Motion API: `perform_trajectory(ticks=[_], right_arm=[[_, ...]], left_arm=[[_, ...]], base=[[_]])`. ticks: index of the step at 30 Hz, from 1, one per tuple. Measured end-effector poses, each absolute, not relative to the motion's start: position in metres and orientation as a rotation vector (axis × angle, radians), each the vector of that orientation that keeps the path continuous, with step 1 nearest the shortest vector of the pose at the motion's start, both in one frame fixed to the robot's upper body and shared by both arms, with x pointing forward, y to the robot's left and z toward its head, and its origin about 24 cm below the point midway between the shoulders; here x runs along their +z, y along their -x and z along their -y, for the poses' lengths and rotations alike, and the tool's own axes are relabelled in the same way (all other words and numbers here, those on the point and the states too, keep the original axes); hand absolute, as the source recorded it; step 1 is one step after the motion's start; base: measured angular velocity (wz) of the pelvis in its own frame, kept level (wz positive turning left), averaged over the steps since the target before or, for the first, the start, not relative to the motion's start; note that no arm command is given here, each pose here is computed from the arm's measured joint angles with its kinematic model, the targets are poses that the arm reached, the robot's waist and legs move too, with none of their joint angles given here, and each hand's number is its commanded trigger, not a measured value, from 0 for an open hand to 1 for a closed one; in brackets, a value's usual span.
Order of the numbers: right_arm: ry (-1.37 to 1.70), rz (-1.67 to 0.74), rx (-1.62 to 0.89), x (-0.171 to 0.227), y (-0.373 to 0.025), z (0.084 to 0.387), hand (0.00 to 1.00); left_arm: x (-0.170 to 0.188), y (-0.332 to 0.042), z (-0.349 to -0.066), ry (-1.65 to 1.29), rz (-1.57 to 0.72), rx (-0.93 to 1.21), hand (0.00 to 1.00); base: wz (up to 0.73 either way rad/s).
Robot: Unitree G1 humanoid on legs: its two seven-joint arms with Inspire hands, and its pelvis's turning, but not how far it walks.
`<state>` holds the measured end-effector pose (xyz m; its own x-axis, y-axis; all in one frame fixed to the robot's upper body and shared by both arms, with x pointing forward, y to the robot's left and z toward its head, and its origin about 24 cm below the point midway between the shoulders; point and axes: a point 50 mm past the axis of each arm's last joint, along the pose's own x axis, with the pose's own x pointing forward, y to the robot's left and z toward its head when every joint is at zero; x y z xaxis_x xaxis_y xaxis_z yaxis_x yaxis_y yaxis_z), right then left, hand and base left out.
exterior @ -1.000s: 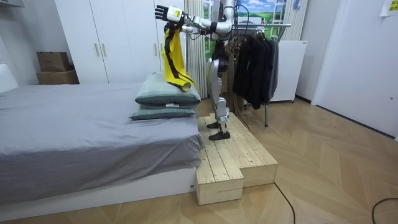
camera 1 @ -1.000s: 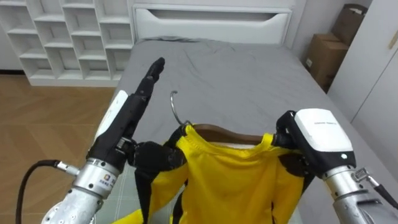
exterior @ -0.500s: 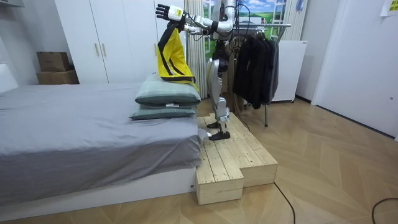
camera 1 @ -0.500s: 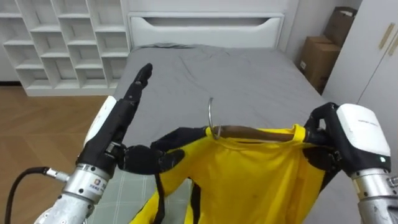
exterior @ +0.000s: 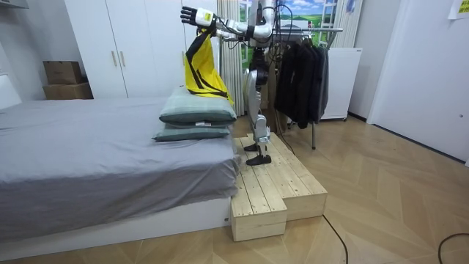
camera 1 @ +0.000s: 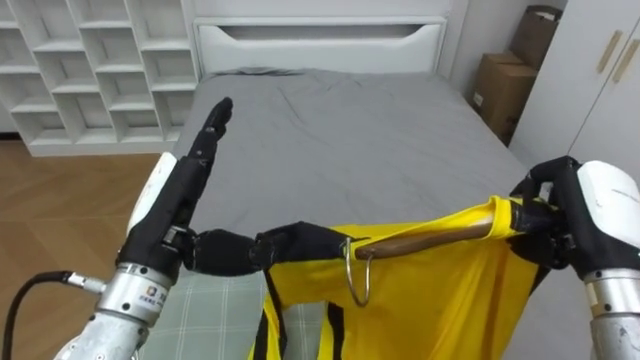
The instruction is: Hang clothes
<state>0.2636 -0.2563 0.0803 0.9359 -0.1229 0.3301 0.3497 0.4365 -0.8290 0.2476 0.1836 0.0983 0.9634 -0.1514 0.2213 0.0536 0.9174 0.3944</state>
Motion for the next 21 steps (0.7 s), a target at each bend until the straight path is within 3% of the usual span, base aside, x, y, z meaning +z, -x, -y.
perform_trajectory(ticks=[9, 21], right_arm=[[1.029, 0.248, -0.388, 0.087, -0.262, 0.267, 1.0], [1.028, 0.245, -0.402, 0.088, -0.261, 0.27, 1.0]], left_arm=[[0.058, -0.237, -0.216, -0.397, 0.06, 0.034, 0.0], [0.031, -0.223, -0.233, -0.389, -0.056, 0.143, 0.0]], base=[[0.0], [-0.02]])
